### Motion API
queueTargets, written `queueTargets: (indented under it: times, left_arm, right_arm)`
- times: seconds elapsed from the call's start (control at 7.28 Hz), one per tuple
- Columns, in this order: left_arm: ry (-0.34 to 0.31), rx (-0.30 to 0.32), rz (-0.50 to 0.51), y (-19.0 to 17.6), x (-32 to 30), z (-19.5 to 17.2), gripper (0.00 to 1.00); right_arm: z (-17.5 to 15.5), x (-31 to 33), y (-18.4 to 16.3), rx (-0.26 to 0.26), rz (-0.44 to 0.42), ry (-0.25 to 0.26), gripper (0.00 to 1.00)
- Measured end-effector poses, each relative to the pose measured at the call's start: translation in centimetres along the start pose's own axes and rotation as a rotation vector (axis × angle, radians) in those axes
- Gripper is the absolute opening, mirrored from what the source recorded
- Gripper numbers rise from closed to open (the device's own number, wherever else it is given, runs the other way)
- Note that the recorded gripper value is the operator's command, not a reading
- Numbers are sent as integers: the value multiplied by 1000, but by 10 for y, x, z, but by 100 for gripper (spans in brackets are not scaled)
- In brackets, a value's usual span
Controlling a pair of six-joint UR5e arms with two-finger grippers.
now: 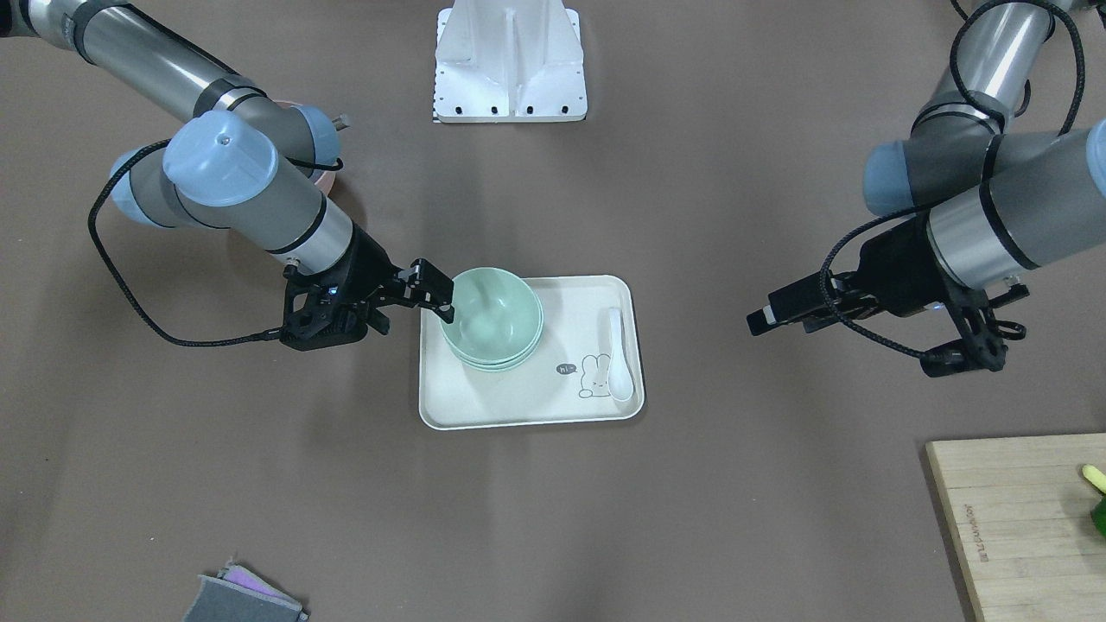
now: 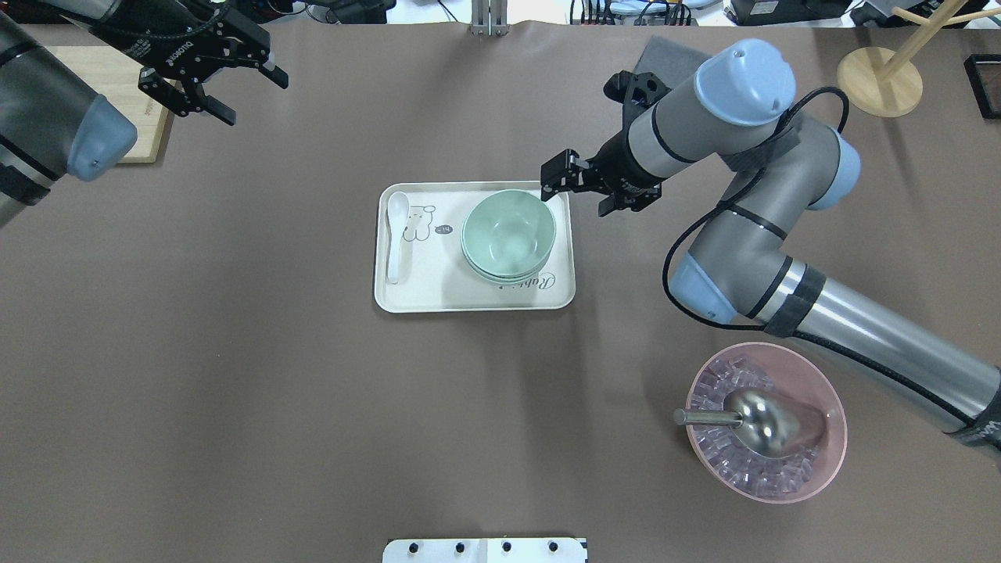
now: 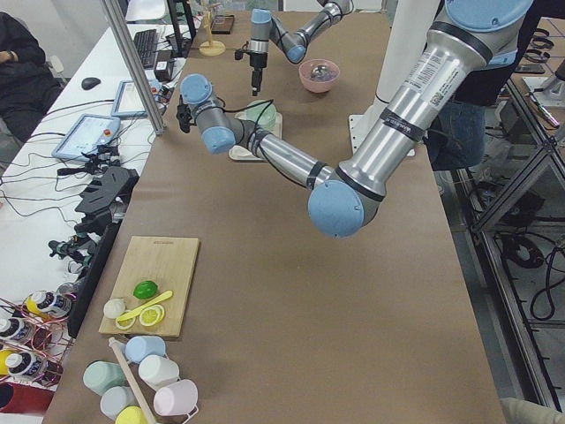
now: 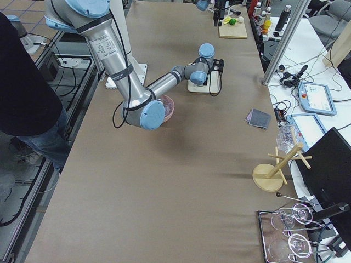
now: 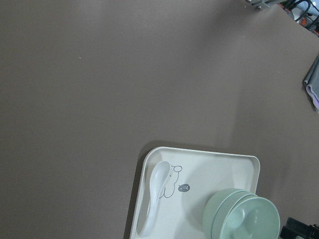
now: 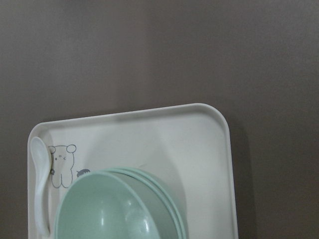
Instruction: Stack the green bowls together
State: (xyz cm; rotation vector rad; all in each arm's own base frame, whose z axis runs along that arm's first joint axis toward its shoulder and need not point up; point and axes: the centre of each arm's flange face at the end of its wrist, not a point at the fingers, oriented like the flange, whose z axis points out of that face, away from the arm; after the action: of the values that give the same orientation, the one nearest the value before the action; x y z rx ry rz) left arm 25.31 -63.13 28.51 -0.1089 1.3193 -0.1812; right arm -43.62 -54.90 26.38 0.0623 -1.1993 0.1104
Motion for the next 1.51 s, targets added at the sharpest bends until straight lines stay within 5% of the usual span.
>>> queueTargets:
  times: [0.27, 0.55, 0.69, 0.96, 1.1, 1.24, 1.37, 1.51]
  left_arm:
    - [-17, 89, -7, -14, -18, -22, 98]
    - [-73, 221, 47, -35, -73, -61, 98]
    - [-116, 290, 80, -44, -107, -85, 98]
    - [-252, 369, 136, -63, -170, -147, 98]
    - [-348, 371, 180, -69, -193, -185, 98]
    - [-448, 342, 224, -70, -214, -218, 98]
    - [-515, 306, 264, -61, -238, -240, 98]
    - [-548, 288, 273, -44, -268, -257, 98]
  right_arm:
    - [-65, 35, -50, -43, 86, -14, 100]
    - [-133, 98, -101, 18, 151, 39, 100]
    - [-153, 141, -119, 78, 125, 118, 100]
    - [-179, 222, -148, 163, -22, 443, 100]
    - [-193, 261, -154, 135, -123, 609, 100]
    - [-209, 303, -153, 82, -196, 712, 100]
    - [-227, 348, -146, 27, -217, 738, 100]
    - [-247, 392, -133, -25, -202, 700, 100]
